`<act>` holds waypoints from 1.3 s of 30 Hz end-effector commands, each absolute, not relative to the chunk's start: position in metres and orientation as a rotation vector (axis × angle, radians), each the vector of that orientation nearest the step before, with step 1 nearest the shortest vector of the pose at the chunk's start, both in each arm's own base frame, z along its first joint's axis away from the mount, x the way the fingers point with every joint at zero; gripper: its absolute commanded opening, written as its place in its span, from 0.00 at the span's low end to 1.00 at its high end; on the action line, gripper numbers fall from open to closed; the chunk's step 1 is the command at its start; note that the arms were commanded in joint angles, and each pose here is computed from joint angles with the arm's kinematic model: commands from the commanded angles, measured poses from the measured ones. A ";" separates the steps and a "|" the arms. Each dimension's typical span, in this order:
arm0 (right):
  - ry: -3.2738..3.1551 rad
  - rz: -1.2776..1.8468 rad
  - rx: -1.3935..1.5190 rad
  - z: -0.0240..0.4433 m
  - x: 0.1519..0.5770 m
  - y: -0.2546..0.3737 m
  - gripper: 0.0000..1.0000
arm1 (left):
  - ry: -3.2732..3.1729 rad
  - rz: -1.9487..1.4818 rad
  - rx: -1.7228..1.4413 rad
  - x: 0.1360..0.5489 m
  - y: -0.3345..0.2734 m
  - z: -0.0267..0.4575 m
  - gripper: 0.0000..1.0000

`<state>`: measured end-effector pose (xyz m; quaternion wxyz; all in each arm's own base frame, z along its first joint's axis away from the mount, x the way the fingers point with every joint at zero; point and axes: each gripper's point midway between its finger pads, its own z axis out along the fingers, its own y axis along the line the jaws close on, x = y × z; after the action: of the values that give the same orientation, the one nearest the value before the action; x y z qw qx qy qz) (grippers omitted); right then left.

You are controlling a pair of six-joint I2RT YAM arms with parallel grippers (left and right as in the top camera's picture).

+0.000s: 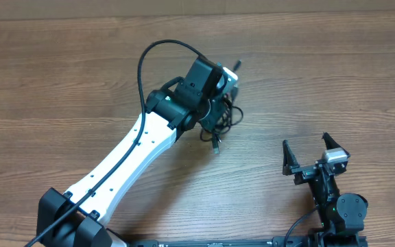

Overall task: Untangle cables
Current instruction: 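Lift the cable bundle with the left gripper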

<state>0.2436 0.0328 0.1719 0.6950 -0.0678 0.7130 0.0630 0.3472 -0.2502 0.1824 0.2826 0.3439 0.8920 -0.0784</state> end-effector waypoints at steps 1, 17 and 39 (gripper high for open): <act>1.582 0.145 -0.151 0.173 0.243 0.034 1.00 | 2.248 -0.301 1.135 0.337 -0.267 0.199 0.04; 1.598 0.537 -0.115 0.195 0.226 0.071 1.00 | 2.114 -0.297 1.118 0.357 -0.280 0.219 0.04; 1.921 0.827 -0.099 0.242 0.245 0.103 1.00 | 2.152 -0.569 0.932 0.350 -0.305 0.235 0.04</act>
<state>0.2440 0.0844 0.2203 0.5195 -0.0054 0.8012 0.2971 0.3532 -0.2990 0.2154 0.3444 0.3745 0.8390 -0.1926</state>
